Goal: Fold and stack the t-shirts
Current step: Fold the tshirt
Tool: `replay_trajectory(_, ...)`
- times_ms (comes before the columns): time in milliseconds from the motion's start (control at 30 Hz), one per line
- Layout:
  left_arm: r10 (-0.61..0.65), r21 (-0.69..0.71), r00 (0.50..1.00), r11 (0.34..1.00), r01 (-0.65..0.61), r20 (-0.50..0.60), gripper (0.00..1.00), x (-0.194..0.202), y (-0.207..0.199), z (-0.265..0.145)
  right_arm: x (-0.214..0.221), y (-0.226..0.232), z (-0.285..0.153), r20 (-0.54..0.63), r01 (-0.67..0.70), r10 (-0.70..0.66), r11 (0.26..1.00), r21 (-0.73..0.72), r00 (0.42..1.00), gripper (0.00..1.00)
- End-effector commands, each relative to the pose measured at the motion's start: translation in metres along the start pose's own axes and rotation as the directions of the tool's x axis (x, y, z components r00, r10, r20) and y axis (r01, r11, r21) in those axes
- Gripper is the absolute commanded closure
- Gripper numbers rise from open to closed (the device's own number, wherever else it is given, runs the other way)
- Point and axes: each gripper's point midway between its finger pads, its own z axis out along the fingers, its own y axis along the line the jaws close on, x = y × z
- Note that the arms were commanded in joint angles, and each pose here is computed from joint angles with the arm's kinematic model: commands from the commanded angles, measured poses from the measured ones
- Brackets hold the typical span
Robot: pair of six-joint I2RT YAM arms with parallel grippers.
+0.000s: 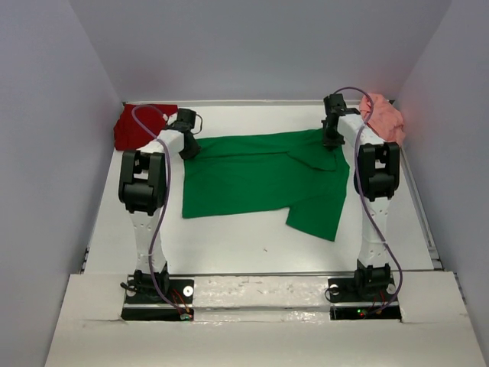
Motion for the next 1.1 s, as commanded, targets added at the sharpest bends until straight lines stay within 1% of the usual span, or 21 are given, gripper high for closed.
replay_trajectory(0, -0.016, -0.011, 0.999, 1.0, 0.016, 0.036, 0.65, -0.009, 0.01, -0.029, -0.016, -0.002, -0.032, 0.066, 0.001, 0.0, 1.0, -0.016, 0.998, 1.0)
replay_trajectory(33, -0.017, -0.012, 0.999, 1.0, 0.017, 0.04, 0.64, -0.008, 0.01, -0.033, -0.021, 0.0, -0.045, 0.093, 0.002, 0.0, 1.0, -0.019, 0.996, 1.0)
replay_trajectory(67, -0.022, -0.004, 0.998, 1.0, 0.022, 0.059, 0.56, -0.012, 0.006, -0.043, -0.025, -0.002, -0.052, 0.108, -0.002, 0.004, 1.0, -0.017, 0.994, 1.0)
replay_trajectory(133, -0.019, -0.002, 0.996, 1.0, 0.02, 0.083, 0.54, -0.013, 0.003, -0.054, -0.033, -0.007, -0.065, 0.142, -0.009, 0.01, 1.0, -0.008, 0.99, 1.0)
replay_trajectory(233, -0.012, 0.0, 0.994, 1.0, 0.012, 0.111, 0.42, -0.013, -0.002, -0.076, -0.046, -0.013, -0.096, 0.204, -0.022, 0.021, 1.0, 0.0, 0.979, 1.0)
replay_trajectory(267, -0.02, 0.016, 0.991, 1.0, 0.018, 0.134, 0.33, -0.017, -0.006, -0.089, -0.051, -0.018, -0.113, 0.233, -0.034, 0.033, 0.999, -0.001, 0.972, 1.0)
replay_trajectory(333, 0.001, 0.017, 0.986, 1.0, -0.004, 0.165, 0.24, -0.016, -0.013, -0.104, -0.053, -0.017, -0.13, 0.261, -0.038, 0.04, 0.999, -0.015, 0.965, 0.93)
replay_trajectory(367, 0.009, 0.023, 0.982, 1.0, -0.013, 0.189, 0.16, -0.021, -0.015, -0.116, -0.053, -0.018, -0.138, 0.27, -0.039, 0.044, 0.999, -0.022, 0.962, 0.82)
replay_trajectory(433, 0.044, 0.013, 0.979, 0.999, -0.048, 0.2, 0.11, -0.016, -0.02, -0.133, -0.043, -0.02, -0.158, 0.268, -0.051, 0.058, 0.998, -0.033, 0.962, 0.69)
replay_trajectory(500, 0.059, 0.037, 0.978, 0.997, -0.068, 0.201, 0.1, -0.013, -0.026, -0.151, -0.029, -0.016, -0.17, 0.252, -0.088, 0.101, 0.994, -0.062, 0.962, 0.57)
replay_trajectory(533, 0.073, 0.05, 0.98, 0.995, -0.083, 0.186, 0.1, -0.005, -0.027, -0.158, -0.003, -0.013, -0.163, 0.196, -0.089, 0.104, 0.993, -0.083, 0.975, 0.53)
replay_trajectory(567, 0.101, 0.094, 0.981, 0.989, -0.118, 0.165, 0.1, 0.011, -0.033, -0.17, -0.001, -0.014, -0.184, 0.233, -0.126, 0.153, 0.984, -0.127, 0.96, 0.5)
replay_trajectory(600, 0.118, 0.117, 0.981, 0.984, -0.137, 0.155, 0.1, 0.02, -0.036, -0.177, 0.02, -0.01, -0.194, 0.227, -0.122, 0.165, 0.974, -0.189, 0.96, 0.5)
replay_trajectory(633, 0.133, 0.134, 0.98, 0.979, -0.153, 0.145, 0.1, 0.029, -0.037, -0.182, 0.038, -0.002, -0.182, 0.184, -0.118, 0.155, 0.974, -0.196, 0.971, 0.5)
replay_trajectory(667, 0.142, 0.155, 0.981, 0.975, -0.162, 0.133, 0.11, 0.041, -0.03, -0.19, 0.043, -0.003, -0.207, 0.22, -0.143, 0.196, 0.961, -0.235, 0.956, 0.5)
replay_trajectory(733, 0.159, 0.206, 0.986, 0.964, -0.168, 0.059, 0.11, 0.074, -0.017, -0.187, 0.078, -0.001, -0.22, 0.207, -0.146, 0.205, 0.952, -0.271, 0.957, 0.5)
replay_trajectory(800, 0.136, 0.258, 0.989, 0.955, -0.146, 0.057, 0.11, 0.082, -0.01, -0.198, 0.102, 0.004, -0.228, 0.202, -0.124, 0.179, 0.957, -0.261, 0.963, 0.5)
replay_trajectory(833, 0.125, 0.258, 0.991, 0.957, -0.132, 0.041, 0.11, 0.093, 0.001, -0.199, 0.123, -0.004, -0.224, 0.168, -0.144, 0.179, 0.969, -0.201, 0.969, 0.51)
replay_trajectory(867, 0.122, 0.256, 0.992, 0.958, -0.128, 0.037, 0.11, 0.098, 0.006, -0.199, 0.132, -0.001, -0.234, 0.182, -0.126, 0.161, 0.974, -0.19, 0.97, 0.51)
replay_trajectory(933, 0.113, 0.232, 0.994, 0.966, -0.113, 0.017, 0.12, 0.11, 0.021, -0.197, 0.153, -0.007, -0.235, 0.144, -0.141, 0.162, 0.98, -0.141, 0.976, 0.51)
replay_trajectory(1067, 0.099, 0.168, 0.994, 0.98, -0.107, 0.054, 0.12, 0.11, 0.045, -0.204, 0.192, -0.001, -0.237, 0.091, -0.159, 0.17, 0.98, -0.121, 0.981, 0.51)
